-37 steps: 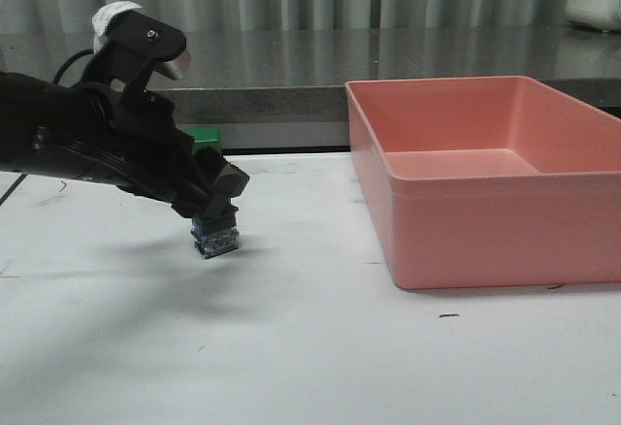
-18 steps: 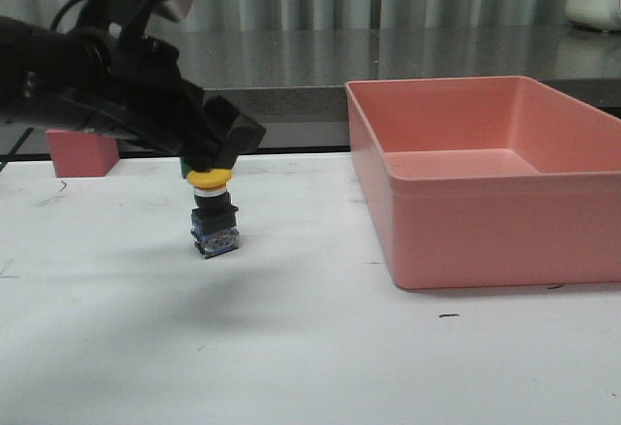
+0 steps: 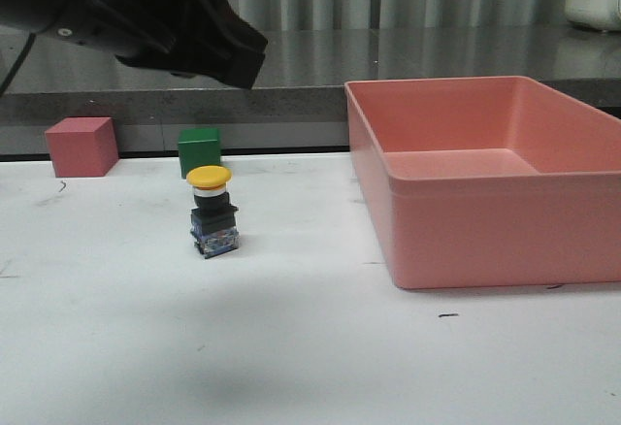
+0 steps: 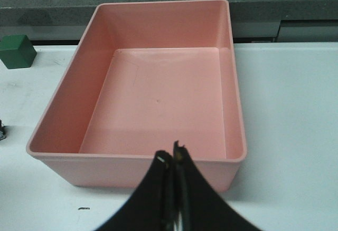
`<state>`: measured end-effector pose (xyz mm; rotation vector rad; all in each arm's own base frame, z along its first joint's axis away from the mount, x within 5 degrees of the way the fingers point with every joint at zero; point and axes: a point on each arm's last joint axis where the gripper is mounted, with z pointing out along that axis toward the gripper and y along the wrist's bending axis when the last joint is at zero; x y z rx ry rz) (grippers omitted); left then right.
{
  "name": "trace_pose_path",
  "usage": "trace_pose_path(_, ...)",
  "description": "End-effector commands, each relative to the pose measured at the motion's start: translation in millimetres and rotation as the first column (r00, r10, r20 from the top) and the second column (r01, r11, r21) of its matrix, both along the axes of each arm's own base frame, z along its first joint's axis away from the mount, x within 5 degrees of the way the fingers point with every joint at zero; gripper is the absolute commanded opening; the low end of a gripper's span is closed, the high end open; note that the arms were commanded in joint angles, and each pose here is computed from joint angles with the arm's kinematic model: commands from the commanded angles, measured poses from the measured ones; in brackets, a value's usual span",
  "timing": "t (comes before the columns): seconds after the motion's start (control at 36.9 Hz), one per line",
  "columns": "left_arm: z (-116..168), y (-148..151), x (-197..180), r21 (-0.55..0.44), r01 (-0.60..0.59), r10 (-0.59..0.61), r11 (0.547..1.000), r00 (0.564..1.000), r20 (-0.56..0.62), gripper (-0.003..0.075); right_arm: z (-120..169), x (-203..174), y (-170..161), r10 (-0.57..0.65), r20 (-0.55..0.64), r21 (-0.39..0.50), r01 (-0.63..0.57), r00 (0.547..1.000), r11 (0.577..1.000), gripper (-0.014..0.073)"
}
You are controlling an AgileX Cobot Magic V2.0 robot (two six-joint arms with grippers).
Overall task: Place and stand button with both arms
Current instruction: 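Open the left gripper and raise it away from the button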
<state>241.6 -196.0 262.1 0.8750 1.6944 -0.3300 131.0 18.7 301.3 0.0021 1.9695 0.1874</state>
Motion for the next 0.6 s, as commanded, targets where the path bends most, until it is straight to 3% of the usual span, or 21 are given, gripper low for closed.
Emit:
trace_pose_path(0.0,39.9,3.6,-16.8,-0.108,0.012,-0.005,0.994,0.997,0.072,-0.002,15.7,2.3,-0.6,-0.002,0.109,-0.001,0.002,0.994,1.0,-0.0063)
trace_pose_path(0.14,64.1,20.4,-35.9,-0.151,-0.023,0.03,0.988,0.999,0.04,-0.002,15.7,2.3,-0.6,-0.002,0.109,-0.001,0.002,0.994,1.0,-0.0063)
trace_pose_path(0.38,121.1,81.9,-103.6,-0.209,-0.049,0.067,0.977,0.995,0.08,-0.002,15.7,2.3,-0.6,-0.002,0.109,-0.001,0.002,0.994,1.0,-0.0063)
trace_pose_path(0.57,135.4,120.8,-146.9,-0.212,-0.063,0.087,0.975,0.991,0.104,-0.002,15.7,2.3,-0.6,-0.002,0.109,-0.001,0.002,0.994,1.0,-0.0063)
